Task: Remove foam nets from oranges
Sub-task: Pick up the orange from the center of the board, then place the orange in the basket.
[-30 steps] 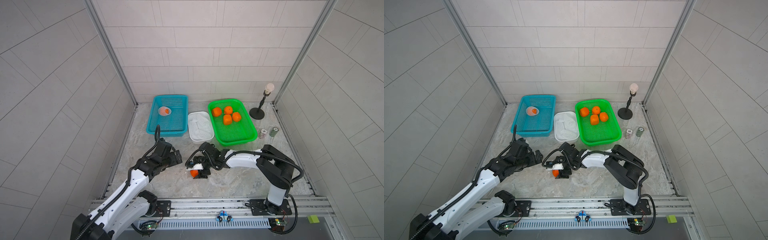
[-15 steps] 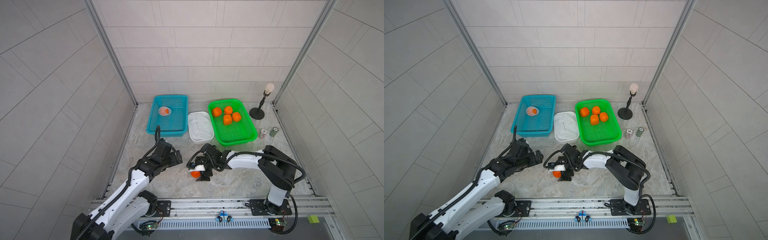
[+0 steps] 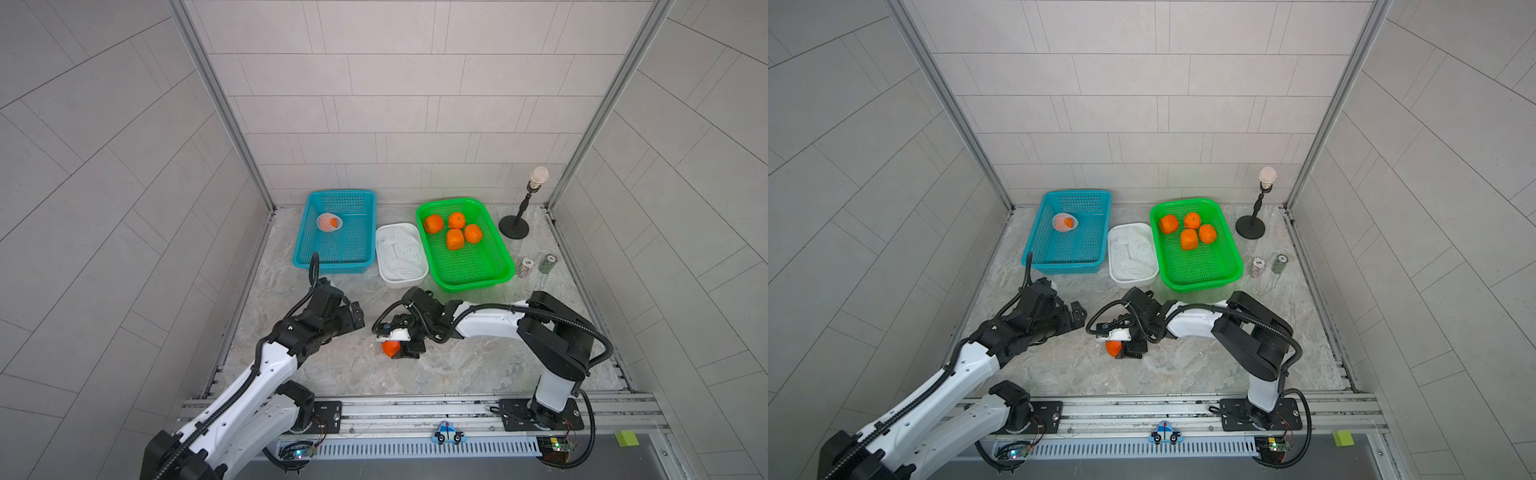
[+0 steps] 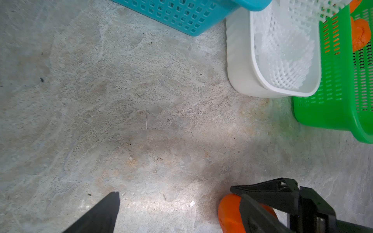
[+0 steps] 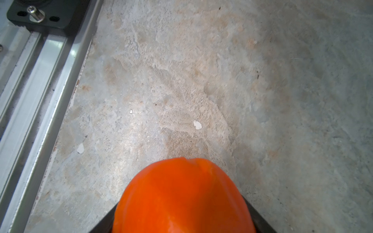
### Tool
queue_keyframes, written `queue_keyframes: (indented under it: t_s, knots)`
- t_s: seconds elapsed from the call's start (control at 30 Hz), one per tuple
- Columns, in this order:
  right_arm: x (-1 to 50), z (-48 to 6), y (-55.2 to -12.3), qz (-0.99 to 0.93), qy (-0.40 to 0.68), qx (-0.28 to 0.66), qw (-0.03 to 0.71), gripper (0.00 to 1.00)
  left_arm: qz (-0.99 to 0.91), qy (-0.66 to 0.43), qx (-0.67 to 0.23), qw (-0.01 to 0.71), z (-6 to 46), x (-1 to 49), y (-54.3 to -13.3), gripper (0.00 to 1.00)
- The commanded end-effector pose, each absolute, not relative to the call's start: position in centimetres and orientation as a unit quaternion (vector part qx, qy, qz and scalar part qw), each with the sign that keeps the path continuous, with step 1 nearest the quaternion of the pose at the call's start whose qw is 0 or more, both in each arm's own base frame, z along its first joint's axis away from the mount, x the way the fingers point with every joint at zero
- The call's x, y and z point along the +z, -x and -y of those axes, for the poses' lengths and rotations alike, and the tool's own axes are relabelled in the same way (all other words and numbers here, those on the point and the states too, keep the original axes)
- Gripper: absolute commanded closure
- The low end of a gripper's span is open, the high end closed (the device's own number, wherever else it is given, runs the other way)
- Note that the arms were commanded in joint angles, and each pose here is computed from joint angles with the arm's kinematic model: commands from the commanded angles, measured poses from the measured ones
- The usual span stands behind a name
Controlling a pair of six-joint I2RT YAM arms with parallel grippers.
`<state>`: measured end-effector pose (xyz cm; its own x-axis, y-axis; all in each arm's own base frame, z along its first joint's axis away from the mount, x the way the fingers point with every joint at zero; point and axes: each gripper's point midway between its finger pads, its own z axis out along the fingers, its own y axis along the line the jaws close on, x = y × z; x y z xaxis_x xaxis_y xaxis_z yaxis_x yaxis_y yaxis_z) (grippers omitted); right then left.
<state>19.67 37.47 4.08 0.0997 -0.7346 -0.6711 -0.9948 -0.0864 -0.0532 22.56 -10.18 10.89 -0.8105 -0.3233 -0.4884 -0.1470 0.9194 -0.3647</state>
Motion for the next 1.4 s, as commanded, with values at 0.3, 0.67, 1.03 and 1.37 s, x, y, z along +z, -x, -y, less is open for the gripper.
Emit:
queue_keyframes:
  t_s: [0.3,0.67,1.03,1.37]
  knots:
    - [9.6,-37.4,-21.0,-0.649,0.650,0.243,0.313,0.32,-0.927,0.136,-0.160,0.311,9.8,12.2,-23.1,0.00]
    - [19.7,-33.0,-27.4,-0.742,0.493,0.201,0.407,0.43,-0.920,0.145,-0.143,0.336,9.3,15.1,-24.5,0.00]
    - [24.5,-20.6,-37.4,-0.863,0.171,0.136,0.455,0.57,-0.912,0.111,-0.167,0.357,12.0,18.4,-28.3,0.00]
    - [21.5,-18.2,-43.6,-0.903,0.067,0.134,0.402,0.58,-0.925,0.053,-0.167,0.337,15.3,19.7,-32.5,0.00]
